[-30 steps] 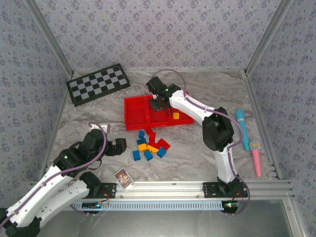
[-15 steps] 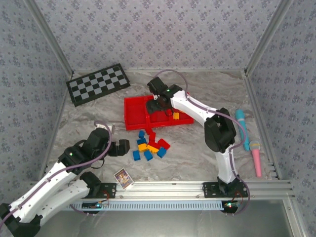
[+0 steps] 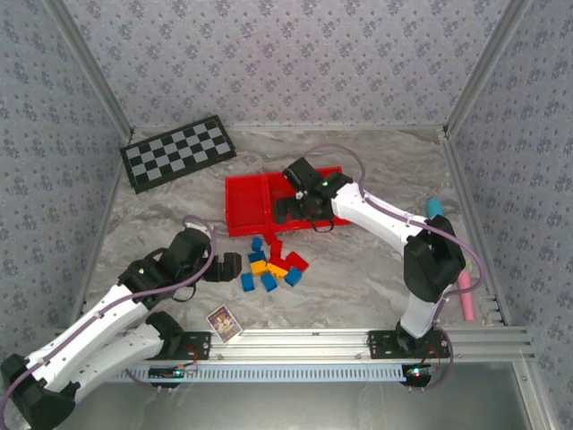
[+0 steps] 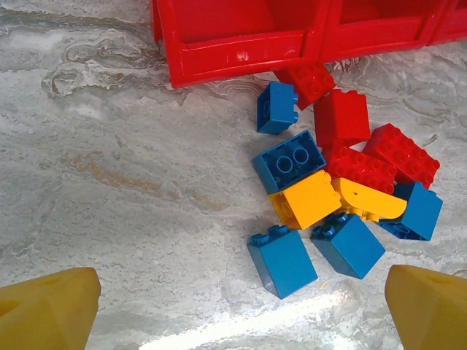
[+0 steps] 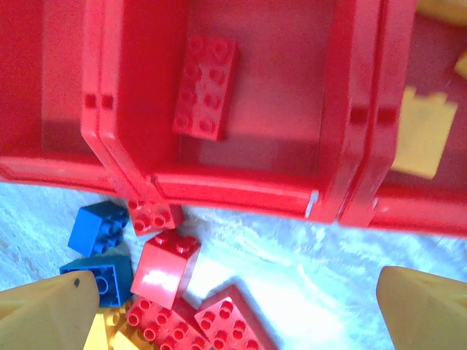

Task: Sort the legos into containers by color
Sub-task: Pick up the lego from the center of the table.

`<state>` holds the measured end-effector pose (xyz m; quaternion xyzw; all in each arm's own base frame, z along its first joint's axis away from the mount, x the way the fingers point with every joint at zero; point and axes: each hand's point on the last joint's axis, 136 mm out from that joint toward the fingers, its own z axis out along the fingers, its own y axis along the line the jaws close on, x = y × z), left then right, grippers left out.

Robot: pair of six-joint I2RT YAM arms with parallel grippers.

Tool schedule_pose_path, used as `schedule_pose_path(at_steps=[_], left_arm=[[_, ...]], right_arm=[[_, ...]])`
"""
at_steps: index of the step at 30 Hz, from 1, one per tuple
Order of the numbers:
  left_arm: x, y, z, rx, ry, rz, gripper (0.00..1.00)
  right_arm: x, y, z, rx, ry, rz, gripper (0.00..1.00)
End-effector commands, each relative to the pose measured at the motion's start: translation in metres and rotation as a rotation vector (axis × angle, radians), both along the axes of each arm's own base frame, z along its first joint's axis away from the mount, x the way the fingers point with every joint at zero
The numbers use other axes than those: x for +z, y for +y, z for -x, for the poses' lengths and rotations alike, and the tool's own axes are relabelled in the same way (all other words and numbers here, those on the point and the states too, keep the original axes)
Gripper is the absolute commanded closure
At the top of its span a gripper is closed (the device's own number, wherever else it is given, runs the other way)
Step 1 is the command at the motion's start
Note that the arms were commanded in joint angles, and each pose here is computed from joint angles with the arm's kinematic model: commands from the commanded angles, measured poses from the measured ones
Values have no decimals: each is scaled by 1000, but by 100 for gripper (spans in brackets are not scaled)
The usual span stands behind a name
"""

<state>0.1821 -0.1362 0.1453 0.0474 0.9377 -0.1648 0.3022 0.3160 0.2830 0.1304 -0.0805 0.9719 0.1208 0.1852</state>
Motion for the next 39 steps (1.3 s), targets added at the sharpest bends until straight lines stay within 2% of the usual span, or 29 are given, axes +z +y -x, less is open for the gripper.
schedule_pose_path(at_steps=[1, 9, 15, 21, 27, 34, 39], left_arm=[[4, -7, -1, -36, -19, 13, 0], [8, -5, 0, -38, -34, 15, 0], [12, -4, -1, -33, -56, 28, 0], [13, -4, 0, -33, -60, 31, 0], [12, -5, 0, -35, -58, 33, 0], [12, -4, 0, -35, -59, 36, 0], [12, -4, 0, -34, -58, 36, 0]], right_arm=[[-6, 9, 13, -101, 41, -62, 0], [-41, 47, 37, -58, 112, 1, 10], [-61, 63, 46, -9, 142, 42, 28], [-67, 58, 44, -17, 119, 89, 39], [-72, 59, 44, -12, 136, 115, 43], [-82, 62, 41, -15, 147, 141, 36], [-89, 60, 44, -14, 161, 162, 39]])
